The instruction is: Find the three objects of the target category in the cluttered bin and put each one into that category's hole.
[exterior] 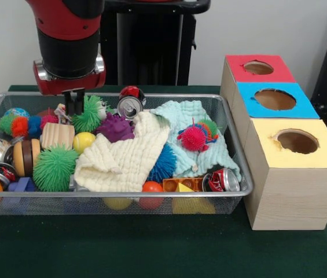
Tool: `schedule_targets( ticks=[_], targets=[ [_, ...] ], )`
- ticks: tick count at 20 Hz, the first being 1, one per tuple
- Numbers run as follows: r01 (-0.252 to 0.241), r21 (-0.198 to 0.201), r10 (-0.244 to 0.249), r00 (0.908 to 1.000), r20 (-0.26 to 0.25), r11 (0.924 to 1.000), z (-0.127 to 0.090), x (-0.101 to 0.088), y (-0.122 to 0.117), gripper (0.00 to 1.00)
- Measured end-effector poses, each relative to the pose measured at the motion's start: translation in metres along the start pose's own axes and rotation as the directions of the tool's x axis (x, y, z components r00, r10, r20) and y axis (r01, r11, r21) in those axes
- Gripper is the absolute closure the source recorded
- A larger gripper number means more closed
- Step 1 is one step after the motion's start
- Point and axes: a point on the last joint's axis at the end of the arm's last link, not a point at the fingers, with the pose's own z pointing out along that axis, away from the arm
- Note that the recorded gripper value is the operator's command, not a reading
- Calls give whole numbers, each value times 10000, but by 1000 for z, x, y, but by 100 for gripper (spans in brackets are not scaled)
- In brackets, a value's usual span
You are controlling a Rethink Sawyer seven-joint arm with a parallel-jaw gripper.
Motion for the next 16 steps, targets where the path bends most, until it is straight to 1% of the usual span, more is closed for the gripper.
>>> schedule_targets(
  ticks=[2, 3, 6, 7, 11, 15, 16],
  targets=[
    [22, 110, -22, 10000, -44, 9999, 1, 1, -1, 100],
    [64, 286, -61, 9999, -137, 9996, 2, 2, -2, 100],
    [123, 468, -111, 9996, -259, 9988, 3, 4, -3, 100],
    [190, 587, -169, 9992, -356, 9981, 5, 4, -1, 100],
    [268, 713, -234, 9986, -471, 9971, 6, 5, 1, 100],
    [315, 788, -260, 9972, -704, 9964, 8, 7, 5, 100],
    [321, 798, -248, 9955, -911, 9963, 9, 11, 6, 0]
  ],
)
